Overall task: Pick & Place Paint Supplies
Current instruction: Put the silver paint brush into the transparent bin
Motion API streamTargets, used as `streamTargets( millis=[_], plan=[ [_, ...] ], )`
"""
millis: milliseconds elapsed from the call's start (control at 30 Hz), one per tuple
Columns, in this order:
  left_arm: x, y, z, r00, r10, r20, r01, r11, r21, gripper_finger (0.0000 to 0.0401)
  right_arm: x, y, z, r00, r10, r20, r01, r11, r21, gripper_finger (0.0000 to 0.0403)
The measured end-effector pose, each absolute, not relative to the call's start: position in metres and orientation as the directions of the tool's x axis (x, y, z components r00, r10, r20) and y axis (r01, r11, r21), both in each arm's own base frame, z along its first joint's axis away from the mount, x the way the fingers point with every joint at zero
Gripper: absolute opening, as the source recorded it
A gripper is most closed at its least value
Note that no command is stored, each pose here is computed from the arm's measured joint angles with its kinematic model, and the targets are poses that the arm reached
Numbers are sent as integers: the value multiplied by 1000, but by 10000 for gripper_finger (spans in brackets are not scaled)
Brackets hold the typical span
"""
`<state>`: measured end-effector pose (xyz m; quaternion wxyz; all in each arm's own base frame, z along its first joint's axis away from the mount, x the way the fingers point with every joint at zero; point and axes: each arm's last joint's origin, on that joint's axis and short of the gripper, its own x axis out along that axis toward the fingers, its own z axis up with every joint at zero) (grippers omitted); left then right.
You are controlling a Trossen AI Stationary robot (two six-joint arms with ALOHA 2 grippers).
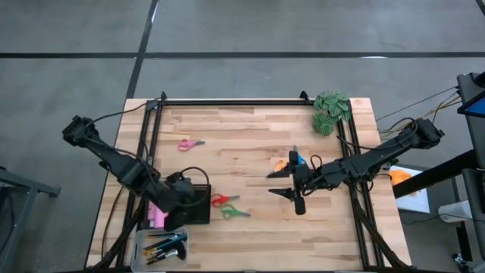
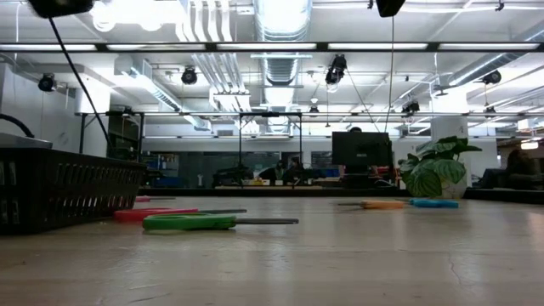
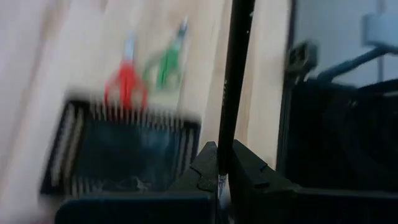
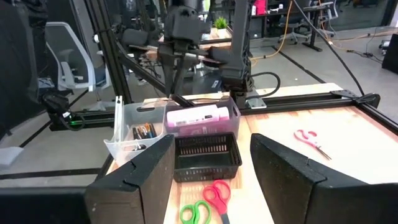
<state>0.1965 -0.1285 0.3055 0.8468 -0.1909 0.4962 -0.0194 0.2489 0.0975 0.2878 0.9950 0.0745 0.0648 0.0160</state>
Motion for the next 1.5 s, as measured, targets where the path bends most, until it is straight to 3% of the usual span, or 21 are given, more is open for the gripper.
streamTargets(
  millis=[133,267,567,1067,1300,1500],
  plan=[
    [185,-134,300,318,-255,-913,-333,872,-359,8,249,97,288,991,42,-126,-22,988,151,209],
    [178,-142,289,216,-303,-928,-456,809,-370,8,249,97,288,991,42,-127,-22,988,150,209],
    [157,-170,256,7,-363,-932,-442,835,-328,8,249,97,287,990,41,-134,-21,989,148,209],
    [145,-216,226,-24,-316,-948,-355,889,-288,8,249,97,287,990,41,-135,-21,989,147,209],
    [151,-231,204,-156,-344,-926,-359,893,-271,8,249,97,287,990,41,-136,-21,989,147,209],
    [152,-234,194,-184,-321,-929,-355,903,-242,8,249,97,287,990,41,-136,-21,989,147,209]
  ],
)
